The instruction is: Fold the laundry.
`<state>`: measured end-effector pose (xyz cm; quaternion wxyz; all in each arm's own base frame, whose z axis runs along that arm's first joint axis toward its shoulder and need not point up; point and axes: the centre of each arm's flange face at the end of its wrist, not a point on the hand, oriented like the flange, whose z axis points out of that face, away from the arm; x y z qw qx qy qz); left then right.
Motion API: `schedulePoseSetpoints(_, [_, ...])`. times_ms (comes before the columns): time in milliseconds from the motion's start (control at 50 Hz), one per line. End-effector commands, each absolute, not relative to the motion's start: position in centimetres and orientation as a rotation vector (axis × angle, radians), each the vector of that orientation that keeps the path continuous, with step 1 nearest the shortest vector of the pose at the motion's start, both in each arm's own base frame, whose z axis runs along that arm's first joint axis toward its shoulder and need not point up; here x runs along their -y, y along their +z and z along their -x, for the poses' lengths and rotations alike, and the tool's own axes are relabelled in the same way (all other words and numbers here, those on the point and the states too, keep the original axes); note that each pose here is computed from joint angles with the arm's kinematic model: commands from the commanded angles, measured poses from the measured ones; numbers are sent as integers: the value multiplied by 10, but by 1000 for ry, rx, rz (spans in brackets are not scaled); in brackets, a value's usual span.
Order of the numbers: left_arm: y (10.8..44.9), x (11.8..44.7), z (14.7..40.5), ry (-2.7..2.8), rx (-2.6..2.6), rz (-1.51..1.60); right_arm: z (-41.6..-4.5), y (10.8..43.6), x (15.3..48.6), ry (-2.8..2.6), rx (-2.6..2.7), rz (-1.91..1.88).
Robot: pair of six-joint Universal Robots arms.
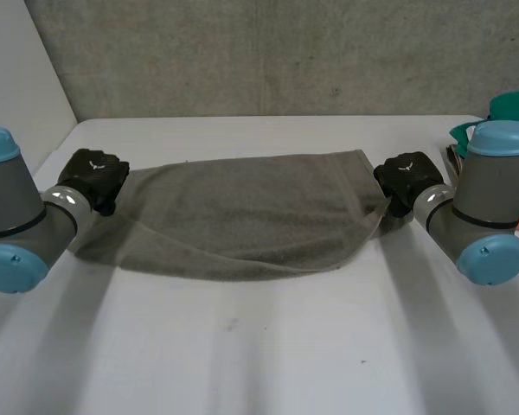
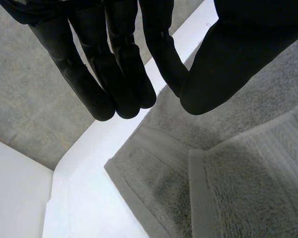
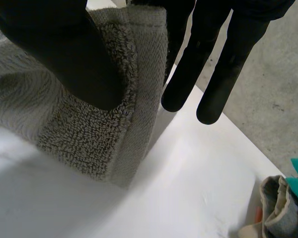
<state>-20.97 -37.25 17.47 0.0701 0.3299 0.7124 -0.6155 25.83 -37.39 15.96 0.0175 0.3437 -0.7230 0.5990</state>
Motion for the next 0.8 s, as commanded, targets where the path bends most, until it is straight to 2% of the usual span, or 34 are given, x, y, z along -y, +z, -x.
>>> schedulePoseSetpoints(20, [195, 371, 210, -1885, -2177, -959, -260, 162, 374, 1886, 2235, -1062])
schedulePoseSetpoints(140, [207, 383, 213, -1893, -2224, -967, -259, 163, 373, 1890, 2233, -1060])
schedulePoseSetpoints(400, [159, 420, 202, -1620, -2432, -1096, -259, 162, 374, 1888, 2234, -1060])
schedulePoseSetpoints(560, [138, 422, 205, -1525, -2512, -1149, -258, 159, 374, 1878, 2235, -1064])
schedulePoseSetpoints(800, [132, 424, 204, -1505, -2460, -1164, -258, 158, 375, 1885, 2230, -1060])
